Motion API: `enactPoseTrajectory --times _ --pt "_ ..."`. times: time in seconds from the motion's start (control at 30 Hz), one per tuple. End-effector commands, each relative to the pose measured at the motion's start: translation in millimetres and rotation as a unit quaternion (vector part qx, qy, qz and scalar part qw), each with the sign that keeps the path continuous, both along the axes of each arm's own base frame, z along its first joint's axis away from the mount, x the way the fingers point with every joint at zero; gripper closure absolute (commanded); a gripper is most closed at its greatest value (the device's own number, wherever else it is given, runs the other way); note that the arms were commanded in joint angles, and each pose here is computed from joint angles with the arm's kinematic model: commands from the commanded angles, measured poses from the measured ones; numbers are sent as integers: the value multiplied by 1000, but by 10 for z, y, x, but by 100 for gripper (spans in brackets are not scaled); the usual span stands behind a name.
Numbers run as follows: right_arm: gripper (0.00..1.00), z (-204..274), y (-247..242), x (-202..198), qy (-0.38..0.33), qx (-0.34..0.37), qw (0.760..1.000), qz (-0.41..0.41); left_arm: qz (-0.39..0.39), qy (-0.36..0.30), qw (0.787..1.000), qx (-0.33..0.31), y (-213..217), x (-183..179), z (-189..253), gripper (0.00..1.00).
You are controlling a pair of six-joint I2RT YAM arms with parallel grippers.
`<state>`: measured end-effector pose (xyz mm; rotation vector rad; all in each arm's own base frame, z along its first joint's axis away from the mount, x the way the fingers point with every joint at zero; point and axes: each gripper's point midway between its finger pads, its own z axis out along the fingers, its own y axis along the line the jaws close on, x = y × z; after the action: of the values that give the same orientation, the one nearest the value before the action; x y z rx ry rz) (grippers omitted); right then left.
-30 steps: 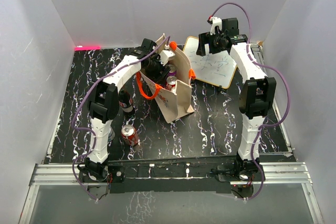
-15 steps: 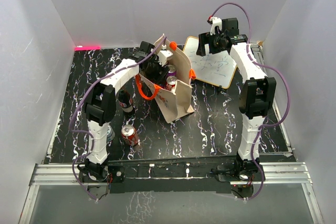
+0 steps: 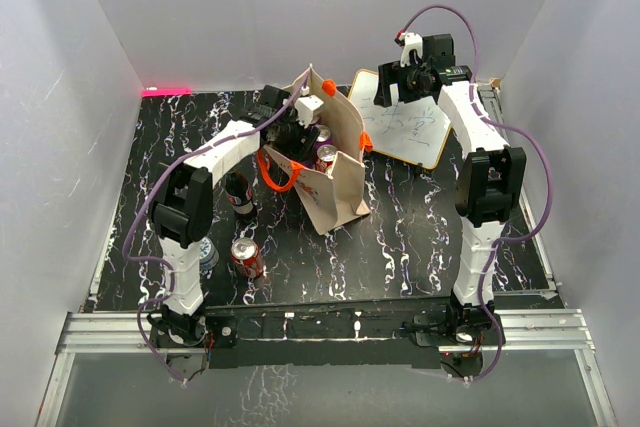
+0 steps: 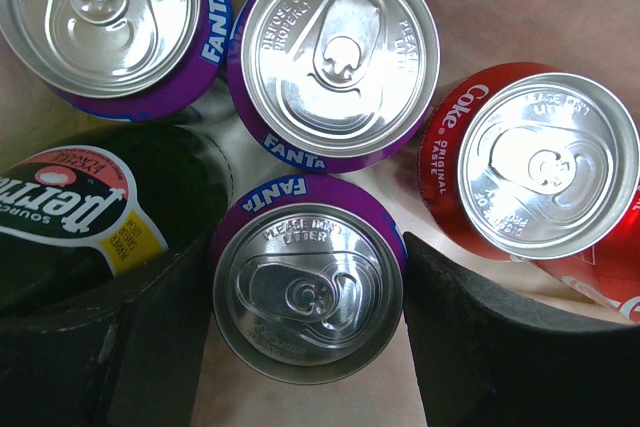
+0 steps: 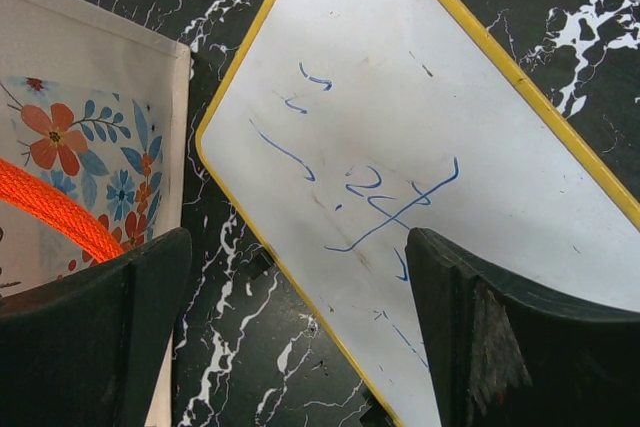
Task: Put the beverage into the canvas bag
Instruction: Place the drink in the canvas bag.
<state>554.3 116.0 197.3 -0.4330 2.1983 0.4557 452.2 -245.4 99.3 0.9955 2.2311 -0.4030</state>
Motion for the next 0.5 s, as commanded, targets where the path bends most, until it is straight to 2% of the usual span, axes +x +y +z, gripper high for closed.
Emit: enactPoseTrajectory --times 0.0,0.47 --pt "8 365 -16 22 -49 3 999 0 64 -64 996 -15 232 179 501 100" --pt "8 370 -22 14 -49 2 999 -4 95 -37 995 -21 326 169 230 100"
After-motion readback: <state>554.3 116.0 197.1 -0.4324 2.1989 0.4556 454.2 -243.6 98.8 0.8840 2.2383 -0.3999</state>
